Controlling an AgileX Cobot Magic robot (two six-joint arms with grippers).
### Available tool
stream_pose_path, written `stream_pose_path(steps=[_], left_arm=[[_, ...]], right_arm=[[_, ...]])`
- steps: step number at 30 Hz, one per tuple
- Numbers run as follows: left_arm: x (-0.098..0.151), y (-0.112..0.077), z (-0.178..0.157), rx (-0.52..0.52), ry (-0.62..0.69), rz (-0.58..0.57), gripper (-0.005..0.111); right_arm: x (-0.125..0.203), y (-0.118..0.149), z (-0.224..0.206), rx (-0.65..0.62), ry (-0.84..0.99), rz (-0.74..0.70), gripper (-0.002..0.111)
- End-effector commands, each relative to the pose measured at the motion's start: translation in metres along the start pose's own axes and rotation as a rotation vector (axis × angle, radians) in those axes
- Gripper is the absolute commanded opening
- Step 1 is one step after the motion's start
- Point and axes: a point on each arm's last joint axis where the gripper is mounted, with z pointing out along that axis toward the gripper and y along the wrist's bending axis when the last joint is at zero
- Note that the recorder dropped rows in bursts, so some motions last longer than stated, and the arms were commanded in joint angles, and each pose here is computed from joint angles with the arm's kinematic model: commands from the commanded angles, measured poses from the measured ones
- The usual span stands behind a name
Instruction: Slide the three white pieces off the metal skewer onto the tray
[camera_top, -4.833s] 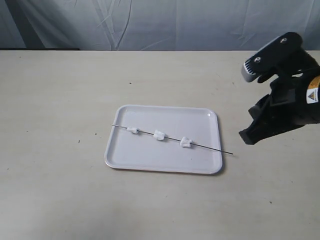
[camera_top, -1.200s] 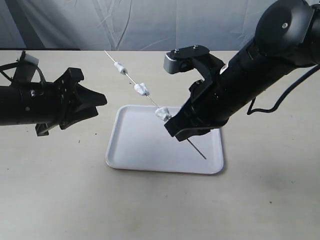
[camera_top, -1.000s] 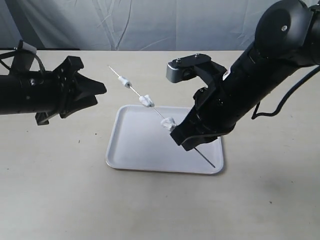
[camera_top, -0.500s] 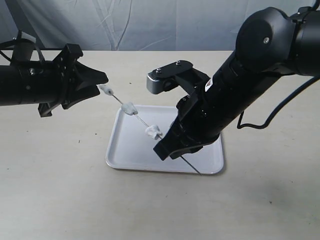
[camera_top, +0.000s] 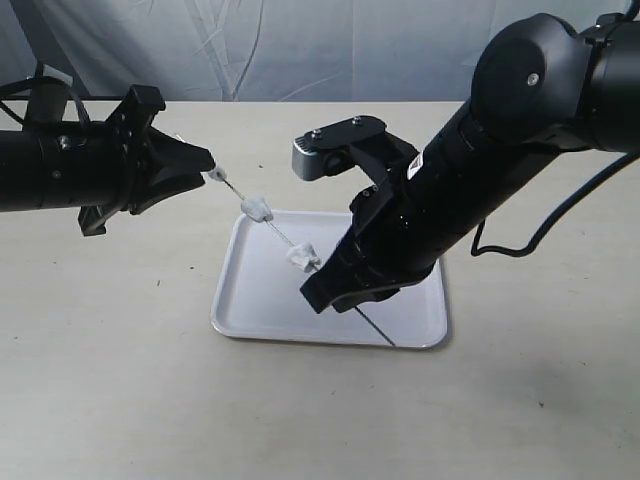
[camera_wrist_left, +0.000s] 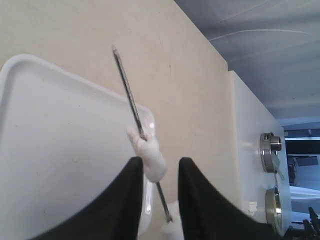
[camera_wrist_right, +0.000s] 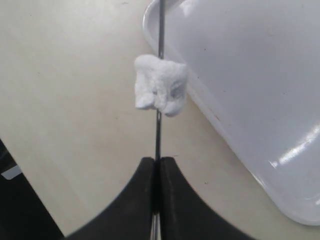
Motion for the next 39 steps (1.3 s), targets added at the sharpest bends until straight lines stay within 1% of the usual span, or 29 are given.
stream_pose_path(steps=[1, 4, 8, 11, 13, 15, 17, 20, 26, 33, 39], left_arm=[[0.000, 0.002, 0.004, -0.002, 0.007, -0.013, 0.028], [0.000, 0.004, 0.006, -0.008, 0.012, -0.019, 0.031], [0.000, 0.005, 0.006, -0.012, 0.011, -0.021, 0.031], [-0.002, 0.007, 0.006, -0.035, -0.006, -0.021, 0.030], [-0.002, 0.008, 0.006, -0.041, -0.010, -0.021, 0.026], [-0.002, 0.008, 0.006, -0.037, -0.007, -0.021, 0.010], [-0.002, 0.007, 0.006, -0.034, -0.004, -0.013, 0.000], [-0.003, 0.008, 0.006, -0.039, -0.010, -0.011, 0.000], [-0.021, -0.003, 0.007, -0.057, -0.089, 0.031, 0.000], [-0.037, 0.008, 0.002, -0.224, -0.232, 0.050, 0.000], [-0.050, 0.009, -0.002, -0.310, -0.328, 0.061, 0.000]], right_arm=[[0.000, 0.003, -0.002, -0.020, -0.013, 0.012, -0.001], [0.000, 0.007, -0.001, -0.035, -0.011, -0.001, -0.001], [-0.001, 0.010, 0.000, -0.035, -0.019, -0.006, -0.001], [-0.001, 0.010, 0.000, -0.038, -0.015, -0.006, -0.001], [0.000, 0.010, 0.000, -0.039, -0.005, -0.008, -0.001], [0.000, 0.010, 0.000, -0.036, -0.005, -0.011, -0.001], [0.000, 0.010, 0.000, -0.036, -0.005, -0.011, -0.001], [0.002, 0.010, 0.000, -0.040, 0.011, -0.015, -0.001], [0.020, 0.006, -0.002, 0.001, 0.212, -0.026, -0.001], [0.028, 0.005, -0.005, 0.010, 0.302, -0.025, -0.001], [0.031, 0.006, -0.006, 0.005, 0.338, -0.026, -0.001]])
